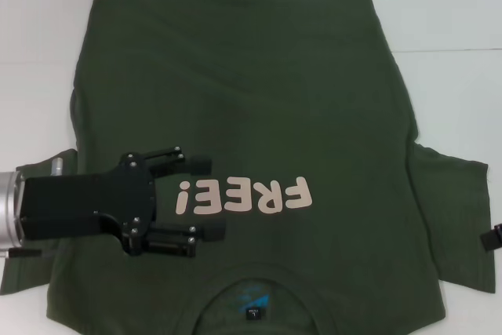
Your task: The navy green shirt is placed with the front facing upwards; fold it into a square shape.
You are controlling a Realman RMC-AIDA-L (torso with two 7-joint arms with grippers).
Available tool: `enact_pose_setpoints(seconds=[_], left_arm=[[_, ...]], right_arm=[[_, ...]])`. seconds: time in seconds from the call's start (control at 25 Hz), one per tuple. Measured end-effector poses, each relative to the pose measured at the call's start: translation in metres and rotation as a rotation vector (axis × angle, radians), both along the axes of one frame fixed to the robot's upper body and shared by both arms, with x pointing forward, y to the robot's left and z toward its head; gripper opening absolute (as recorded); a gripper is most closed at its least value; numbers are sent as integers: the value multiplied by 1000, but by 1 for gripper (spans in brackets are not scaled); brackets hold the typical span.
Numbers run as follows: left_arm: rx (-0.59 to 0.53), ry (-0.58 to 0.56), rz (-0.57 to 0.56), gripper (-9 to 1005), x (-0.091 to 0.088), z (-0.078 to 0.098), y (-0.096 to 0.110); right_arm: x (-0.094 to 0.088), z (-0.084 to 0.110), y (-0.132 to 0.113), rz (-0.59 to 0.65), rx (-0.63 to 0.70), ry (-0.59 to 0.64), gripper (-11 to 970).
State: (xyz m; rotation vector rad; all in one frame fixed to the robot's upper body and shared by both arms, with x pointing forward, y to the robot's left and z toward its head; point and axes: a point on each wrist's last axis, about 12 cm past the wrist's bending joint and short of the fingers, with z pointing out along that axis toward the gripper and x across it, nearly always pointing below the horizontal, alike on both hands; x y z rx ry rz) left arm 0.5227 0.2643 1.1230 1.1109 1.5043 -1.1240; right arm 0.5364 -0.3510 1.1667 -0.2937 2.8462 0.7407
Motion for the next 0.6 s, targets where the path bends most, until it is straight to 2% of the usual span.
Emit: enact_pose_setpoints(seconds=[0.08, 0.6], left_arm=[[1, 1, 2, 934, 0, 0, 1], [4, -2, 4, 934, -1, -1, 2]], right_arm=[[0, -4, -1, -4, -1, 21, 764], [6, -19, -7, -29, -9, 86, 747]])
